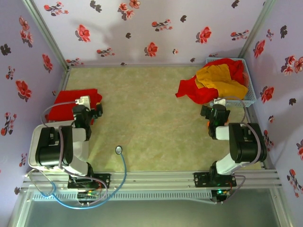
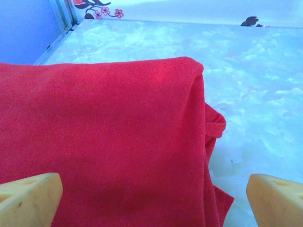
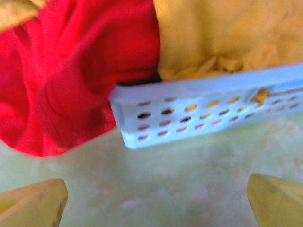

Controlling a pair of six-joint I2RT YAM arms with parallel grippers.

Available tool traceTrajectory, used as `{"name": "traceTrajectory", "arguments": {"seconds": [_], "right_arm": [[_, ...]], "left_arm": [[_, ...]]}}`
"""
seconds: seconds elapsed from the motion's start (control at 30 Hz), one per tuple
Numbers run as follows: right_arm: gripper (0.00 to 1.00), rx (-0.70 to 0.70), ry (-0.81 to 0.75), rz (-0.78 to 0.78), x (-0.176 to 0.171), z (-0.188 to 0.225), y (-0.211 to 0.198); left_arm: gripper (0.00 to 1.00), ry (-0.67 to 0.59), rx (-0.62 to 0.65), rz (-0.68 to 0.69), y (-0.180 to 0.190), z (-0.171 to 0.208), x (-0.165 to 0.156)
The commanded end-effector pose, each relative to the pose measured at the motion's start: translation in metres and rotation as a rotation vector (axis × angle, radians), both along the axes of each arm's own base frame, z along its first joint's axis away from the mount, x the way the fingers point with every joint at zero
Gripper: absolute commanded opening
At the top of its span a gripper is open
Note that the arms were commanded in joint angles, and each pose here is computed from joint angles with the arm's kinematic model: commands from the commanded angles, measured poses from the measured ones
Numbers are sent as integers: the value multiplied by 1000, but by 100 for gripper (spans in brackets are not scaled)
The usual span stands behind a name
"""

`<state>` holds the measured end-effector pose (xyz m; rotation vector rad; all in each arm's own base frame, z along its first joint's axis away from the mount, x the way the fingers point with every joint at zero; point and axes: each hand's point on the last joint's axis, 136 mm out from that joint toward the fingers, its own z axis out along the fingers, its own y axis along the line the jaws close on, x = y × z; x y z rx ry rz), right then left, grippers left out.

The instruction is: Fold and stack the t-shirts

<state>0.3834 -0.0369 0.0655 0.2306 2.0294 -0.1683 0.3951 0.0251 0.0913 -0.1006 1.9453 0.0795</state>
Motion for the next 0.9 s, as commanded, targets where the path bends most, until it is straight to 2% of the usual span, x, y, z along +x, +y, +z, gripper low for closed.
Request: {"name": "traceTrajectory", "arguments": {"seconds": [0.0, 0.07, 0.87], "right_arm": [[99, 55, -96, 6, 8, 20, 6], [99, 45, -138, 11, 9, 23, 6], [99, 53, -98, 69, 14, 19, 16]], "left_arm": [[100, -29, 6, -5, -2, 3, 2], [100, -30, 8, -6, -2, 3, 2], [100, -23, 10, -22, -7, 2, 3]]}}
